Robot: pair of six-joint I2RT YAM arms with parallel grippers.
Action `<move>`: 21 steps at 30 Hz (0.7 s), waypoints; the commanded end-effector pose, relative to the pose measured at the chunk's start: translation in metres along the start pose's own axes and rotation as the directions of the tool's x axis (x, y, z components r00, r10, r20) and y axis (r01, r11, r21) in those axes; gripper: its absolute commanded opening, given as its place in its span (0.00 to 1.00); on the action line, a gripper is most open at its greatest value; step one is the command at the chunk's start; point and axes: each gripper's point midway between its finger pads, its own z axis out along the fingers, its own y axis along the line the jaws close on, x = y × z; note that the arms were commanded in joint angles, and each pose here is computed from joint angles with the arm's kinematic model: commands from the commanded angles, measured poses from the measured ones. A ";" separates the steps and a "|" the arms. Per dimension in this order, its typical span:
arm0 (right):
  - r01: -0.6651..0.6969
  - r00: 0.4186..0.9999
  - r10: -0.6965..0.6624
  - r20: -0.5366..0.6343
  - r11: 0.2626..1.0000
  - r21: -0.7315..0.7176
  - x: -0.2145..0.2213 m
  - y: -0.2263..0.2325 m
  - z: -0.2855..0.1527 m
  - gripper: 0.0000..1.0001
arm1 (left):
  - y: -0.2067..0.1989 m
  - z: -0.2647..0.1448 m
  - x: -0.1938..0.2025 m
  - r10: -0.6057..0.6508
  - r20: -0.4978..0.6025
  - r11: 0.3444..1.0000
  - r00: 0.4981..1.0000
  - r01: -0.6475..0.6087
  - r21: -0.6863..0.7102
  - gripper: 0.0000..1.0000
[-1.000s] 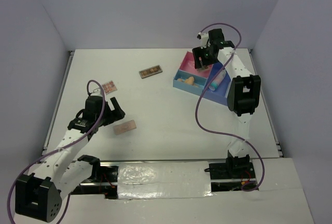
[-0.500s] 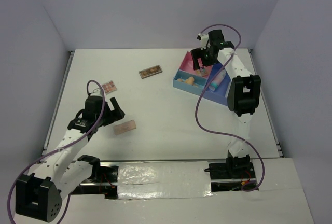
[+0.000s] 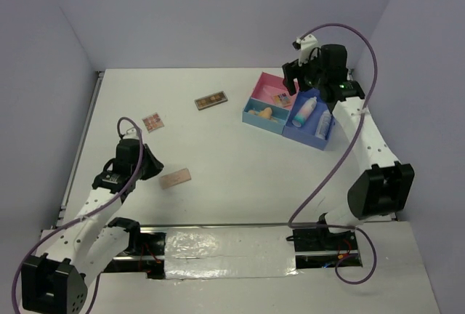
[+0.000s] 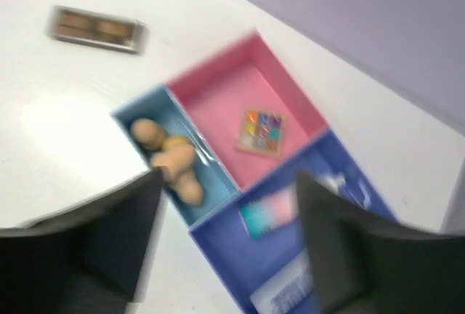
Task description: Organize the makeup
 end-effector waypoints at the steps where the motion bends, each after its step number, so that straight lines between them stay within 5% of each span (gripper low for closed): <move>1: 0.058 0.996 -0.037 0.077 0.955 -0.292 -0.013 0.052 -0.005 0.67 | -0.005 -0.001 -0.005 -0.020 0.017 0.999 1.000 0.019 0.032 0.03; 3: 0.004 0.999 0.012 0.040 0.925 -0.380 0.006 0.074 -0.010 0.58 | -0.005 -0.001 -0.004 -0.024 0.009 0.999 1.000 0.024 0.024 0.00; 5: 0.010 0.998 0.020 0.067 0.902 -0.431 0.009 0.090 -0.022 0.54 | -0.002 -0.002 0.000 -0.035 -0.017 0.999 0.999 0.035 0.005 0.10; 6: 0.003 0.998 0.028 0.063 0.897 -0.443 0.015 0.095 -0.025 0.54 | -0.001 -0.003 0.003 -0.046 -0.029 0.999 0.999 0.046 -0.005 0.35; 9: -0.036 0.999 0.049 0.015 0.881 -0.472 0.038 0.109 -0.028 0.67 | 0.012 -0.006 0.015 -0.123 -0.071 0.989 0.990 0.116 -0.090 0.73; 12: -0.085 0.996 0.077 -0.036 0.876 -0.475 0.055 0.115 -0.028 0.85 | 0.012 -0.004 0.031 -0.264 -0.118 0.961 0.957 0.250 -0.122 0.91; 18: -0.113 0.993 0.106 -0.041 0.875 -0.470 0.057 0.118 -0.027 0.93 | 0.014 0.007 0.062 -0.560 -0.153 0.824 0.814 0.527 -0.210 0.99; 21: -0.114 0.993 0.107 -0.042 0.881 -0.459 0.056 0.115 -0.024 0.93 | 0.016 0.013 0.058 -0.597 -0.128 0.792 0.792 0.555 -0.255 0.99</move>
